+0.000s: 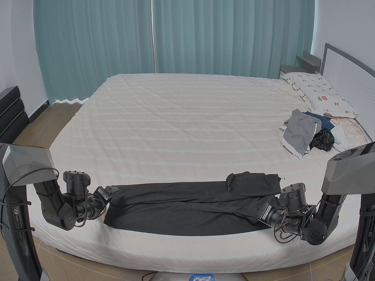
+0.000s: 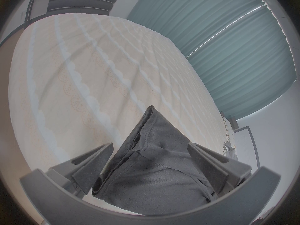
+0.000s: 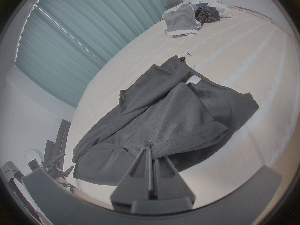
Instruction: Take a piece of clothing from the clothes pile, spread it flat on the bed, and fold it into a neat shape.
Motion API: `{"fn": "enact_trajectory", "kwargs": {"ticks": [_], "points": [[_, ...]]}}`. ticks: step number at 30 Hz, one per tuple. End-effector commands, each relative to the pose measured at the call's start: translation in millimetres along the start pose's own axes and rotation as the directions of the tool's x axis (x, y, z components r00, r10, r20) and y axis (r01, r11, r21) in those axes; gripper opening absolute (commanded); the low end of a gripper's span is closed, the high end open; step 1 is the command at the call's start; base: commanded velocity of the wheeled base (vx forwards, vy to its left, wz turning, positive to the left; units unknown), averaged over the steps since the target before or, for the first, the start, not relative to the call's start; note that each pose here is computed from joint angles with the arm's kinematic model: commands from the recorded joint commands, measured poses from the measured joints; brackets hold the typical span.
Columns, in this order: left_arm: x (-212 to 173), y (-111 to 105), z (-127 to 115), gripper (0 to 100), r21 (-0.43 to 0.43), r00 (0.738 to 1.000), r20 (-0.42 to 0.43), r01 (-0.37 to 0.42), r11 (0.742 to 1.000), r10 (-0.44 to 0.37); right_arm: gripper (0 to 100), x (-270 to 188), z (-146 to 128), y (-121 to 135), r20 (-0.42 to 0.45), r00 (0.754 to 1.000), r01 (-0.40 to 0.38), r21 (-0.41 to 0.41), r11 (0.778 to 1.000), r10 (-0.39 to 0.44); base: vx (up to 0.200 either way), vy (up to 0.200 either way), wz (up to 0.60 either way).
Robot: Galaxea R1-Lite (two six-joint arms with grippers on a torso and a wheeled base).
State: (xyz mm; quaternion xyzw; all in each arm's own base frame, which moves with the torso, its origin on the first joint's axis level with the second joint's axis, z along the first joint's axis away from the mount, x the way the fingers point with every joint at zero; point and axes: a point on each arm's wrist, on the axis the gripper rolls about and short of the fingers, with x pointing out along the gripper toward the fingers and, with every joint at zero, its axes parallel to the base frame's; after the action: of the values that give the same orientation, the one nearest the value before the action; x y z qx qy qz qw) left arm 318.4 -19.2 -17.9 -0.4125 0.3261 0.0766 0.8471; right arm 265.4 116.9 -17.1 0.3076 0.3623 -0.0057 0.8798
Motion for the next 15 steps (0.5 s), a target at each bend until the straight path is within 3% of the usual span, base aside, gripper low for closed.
{"fn": "enact_trajectory", "kwargs": {"ticks": [1,3,4,15], "points": [[0.4,0.1,-0.1,100,0.0,1.0,-0.001,0.0,1.0,0.0,0,-1.7,-5.1,-4.1,-0.021,1.0,0.016,-0.006,1.0,-0.016,0.0,0.0,0.0],[0.4,0.1,-0.1,100,0.0,1.0,0.001,-0.001,1.0,0.001,0,-2.2,-6.9,-4.2,-0.026,1.0,0.017,-0.013,1.0,-0.017,0.0,0.0,0.0],[0.4,0.1,-0.1,100,0.0,1.0,0.001,-0.001,1.0,0.001,100,-2.8,-7.7,-3.3,-0.027,1.0,0.013,-0.017,1.0,-0.014,0.0,0.0,0.0],[0.4,0.1,-0.1,100,0.0,1.0,0.001,-0.001,1.0,0.001,100,-8.8,7.9,-8.8,0.018,1.0,0.022,-0.018,1.0,-0.021,0.0,0.0,0.0]]}}
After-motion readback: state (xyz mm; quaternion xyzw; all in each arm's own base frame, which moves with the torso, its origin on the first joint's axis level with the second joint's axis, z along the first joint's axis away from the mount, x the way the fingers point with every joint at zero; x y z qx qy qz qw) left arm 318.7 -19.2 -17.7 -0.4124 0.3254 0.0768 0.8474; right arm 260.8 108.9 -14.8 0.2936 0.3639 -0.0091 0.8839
